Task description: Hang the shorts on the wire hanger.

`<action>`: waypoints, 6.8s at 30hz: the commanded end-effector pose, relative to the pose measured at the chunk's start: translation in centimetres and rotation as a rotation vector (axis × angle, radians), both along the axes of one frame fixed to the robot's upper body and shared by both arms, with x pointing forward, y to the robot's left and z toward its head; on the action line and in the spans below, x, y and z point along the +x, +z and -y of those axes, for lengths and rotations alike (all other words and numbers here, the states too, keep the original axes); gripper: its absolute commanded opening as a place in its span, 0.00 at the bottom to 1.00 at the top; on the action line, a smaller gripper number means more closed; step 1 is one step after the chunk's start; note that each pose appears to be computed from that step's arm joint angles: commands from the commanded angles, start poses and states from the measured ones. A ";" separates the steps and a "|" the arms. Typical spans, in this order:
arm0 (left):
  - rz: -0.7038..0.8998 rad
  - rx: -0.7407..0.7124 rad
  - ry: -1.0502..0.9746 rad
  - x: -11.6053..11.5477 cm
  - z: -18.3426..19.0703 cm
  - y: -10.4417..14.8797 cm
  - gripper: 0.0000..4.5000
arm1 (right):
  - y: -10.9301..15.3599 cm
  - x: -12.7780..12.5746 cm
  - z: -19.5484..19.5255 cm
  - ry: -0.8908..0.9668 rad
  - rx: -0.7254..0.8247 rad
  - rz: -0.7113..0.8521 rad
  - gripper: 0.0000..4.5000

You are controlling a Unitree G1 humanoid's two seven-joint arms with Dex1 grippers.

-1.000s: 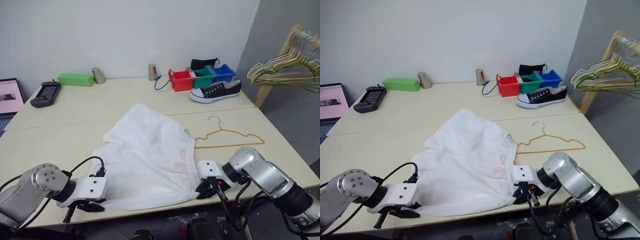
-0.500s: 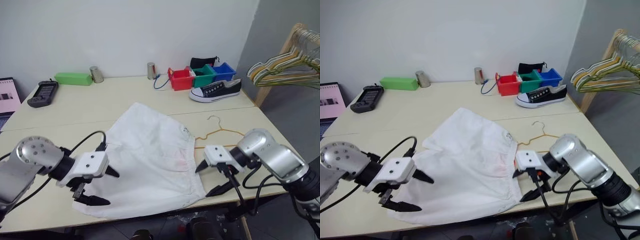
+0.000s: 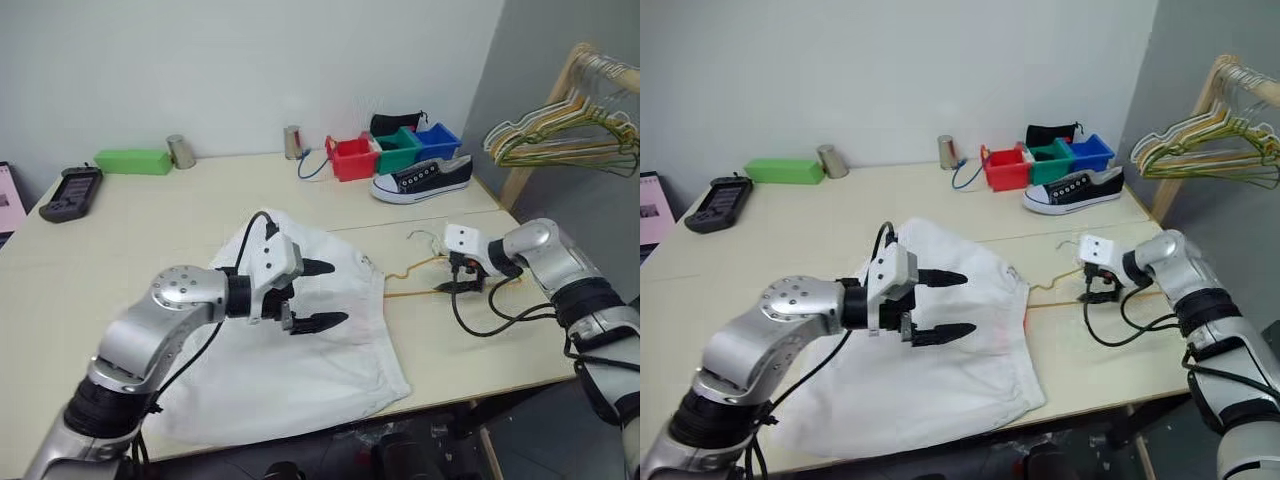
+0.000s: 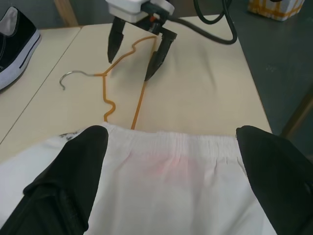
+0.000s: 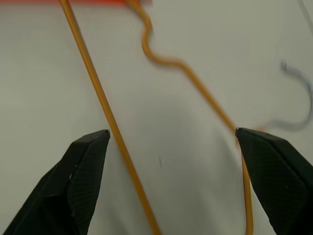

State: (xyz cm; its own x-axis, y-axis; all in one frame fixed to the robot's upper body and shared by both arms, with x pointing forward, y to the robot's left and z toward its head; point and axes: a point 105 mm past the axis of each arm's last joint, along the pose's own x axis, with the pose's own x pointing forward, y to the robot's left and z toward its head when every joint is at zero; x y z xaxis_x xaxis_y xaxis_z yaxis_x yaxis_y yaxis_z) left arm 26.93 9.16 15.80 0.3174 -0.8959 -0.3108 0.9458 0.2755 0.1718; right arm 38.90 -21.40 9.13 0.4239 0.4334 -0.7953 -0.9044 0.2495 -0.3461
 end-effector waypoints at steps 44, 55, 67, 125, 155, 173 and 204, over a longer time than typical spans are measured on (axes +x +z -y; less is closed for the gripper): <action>0.056 -0.042 0.097 -0.6 -0.1 1.0 1.00 | -2.7 -1.3 1.4 -0.662 0.423 -0.423 0.01; 0.060 -0.042 0.084 -0.2 0.0 1.2 1.00 | -0.5 -2.7 -5.0 -1.042 0.535 -0.403 0.01; 0.056 -0.049 0.081 -0.4 0.2 1.1 1.00 | 1.6 -1.6 -3.1 -0.973 0.484 -0.098 0.41; 0.075 -0.068 0.152 1.5 -1.2 1.5 1.00 | 1.8 -0.9 1.6 -0.592 0.264 0.248 0.01; -0.054 -0.032 0.091 5.9 -8.7 7.1 1.00 | 12.4 1.5 -10.8 0.840 -0.301 1.337 0.01; -0.066 0.184 0.140 5.6 -8.8 1.7 0.57 | 13.2 1.2 -13.0 0.876 -0.304 1.339 0.00; 0.036 0.156 0.165 6.8 -9.0 2.6 0.23 | 13.6 1.0 -12.9 0.865 -0.312 1.313 0.00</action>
